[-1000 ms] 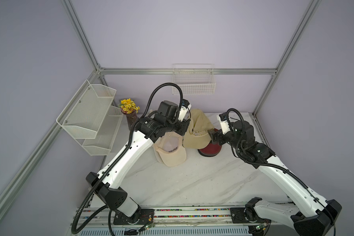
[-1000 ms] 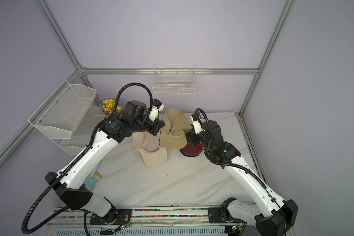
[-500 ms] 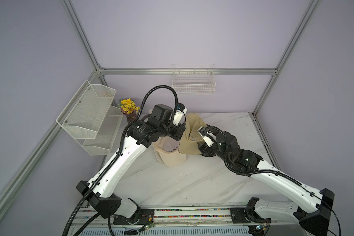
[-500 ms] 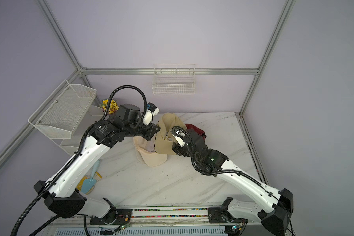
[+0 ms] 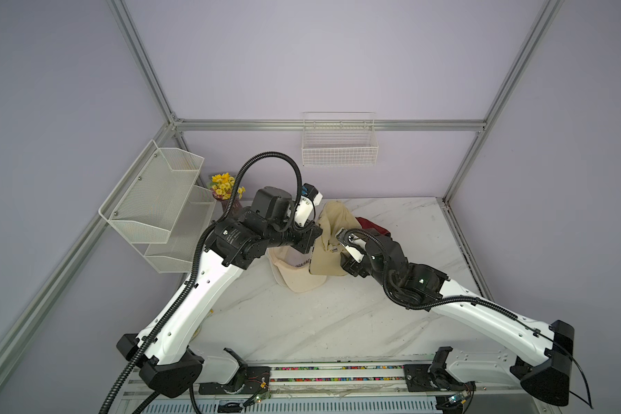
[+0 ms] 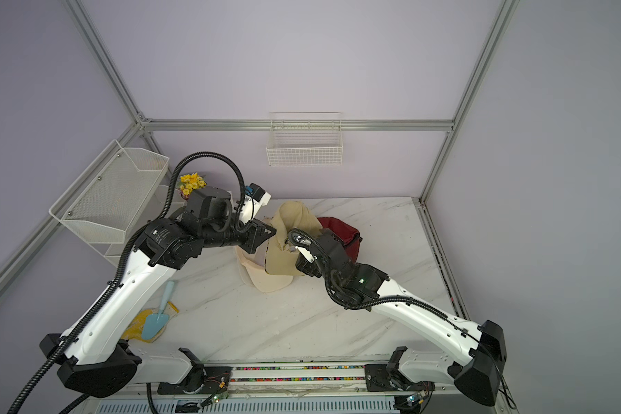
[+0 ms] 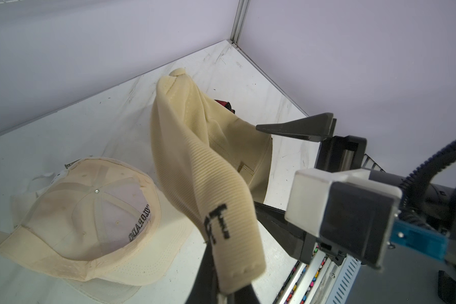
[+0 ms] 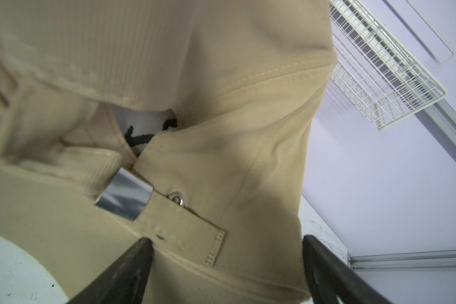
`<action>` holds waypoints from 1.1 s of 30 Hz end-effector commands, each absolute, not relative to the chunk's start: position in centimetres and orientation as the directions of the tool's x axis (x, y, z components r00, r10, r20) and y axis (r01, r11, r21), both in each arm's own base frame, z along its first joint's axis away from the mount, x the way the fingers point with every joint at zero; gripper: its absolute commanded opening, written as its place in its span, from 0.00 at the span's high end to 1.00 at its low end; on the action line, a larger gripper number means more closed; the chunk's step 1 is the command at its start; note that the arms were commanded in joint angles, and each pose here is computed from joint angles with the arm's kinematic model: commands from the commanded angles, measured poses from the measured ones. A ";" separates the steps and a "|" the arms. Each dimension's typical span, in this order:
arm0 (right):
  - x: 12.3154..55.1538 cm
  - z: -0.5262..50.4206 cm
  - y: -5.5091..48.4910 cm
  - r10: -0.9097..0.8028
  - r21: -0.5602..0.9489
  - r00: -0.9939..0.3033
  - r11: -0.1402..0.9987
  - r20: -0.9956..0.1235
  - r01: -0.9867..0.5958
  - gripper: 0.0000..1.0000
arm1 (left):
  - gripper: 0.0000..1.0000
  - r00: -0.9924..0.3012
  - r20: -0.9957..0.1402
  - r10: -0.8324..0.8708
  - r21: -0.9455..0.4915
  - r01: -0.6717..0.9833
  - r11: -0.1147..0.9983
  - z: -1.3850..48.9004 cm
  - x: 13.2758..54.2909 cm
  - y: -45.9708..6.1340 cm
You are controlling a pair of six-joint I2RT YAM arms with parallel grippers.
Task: Open the adjustable buckle of the baseball cap
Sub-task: Pick up the baseball cap.
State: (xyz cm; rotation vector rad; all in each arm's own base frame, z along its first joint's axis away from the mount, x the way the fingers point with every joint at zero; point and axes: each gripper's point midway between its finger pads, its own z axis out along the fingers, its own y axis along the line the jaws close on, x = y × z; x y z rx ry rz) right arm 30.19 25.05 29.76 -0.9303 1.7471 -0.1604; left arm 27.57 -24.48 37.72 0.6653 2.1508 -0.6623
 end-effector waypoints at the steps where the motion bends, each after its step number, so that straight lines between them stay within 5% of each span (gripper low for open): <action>1: 30.0 29.8 25.1 -0.653 -0.536 -0.101 0.691 -0.751 -0.485 0.08 | 1.00 -0.617 -0.758 0.212 -0.333 0.645 0.688 36.8 25.8 -25.1; 10: 29.5 27.8 24.8 -0.630 -0.503 -0.120 0.708 -0.767 -0.496 0.10 | 1.00 -0.685 -0.698 0.209 -0.392 0.609 0.690 32.9 22.5 -23.9; 22: 24.9 23.8 24.9 -0.601 -0.356 -0.219 0.687 -0.768 -0.633 0.15 | 1.00 -0.778 -0.578 0.245 -0.429 0.545 0.720 24.8 23.0 -24.7; 33: 21.0 17.7 25.4 -0.740 -0.318 -0.254 0.536 -0.623 -0.782 0.16 | 1.00 -0.803 -0.502 0.320 -0.409 0.547 0.731 20.8 23.1 -24.9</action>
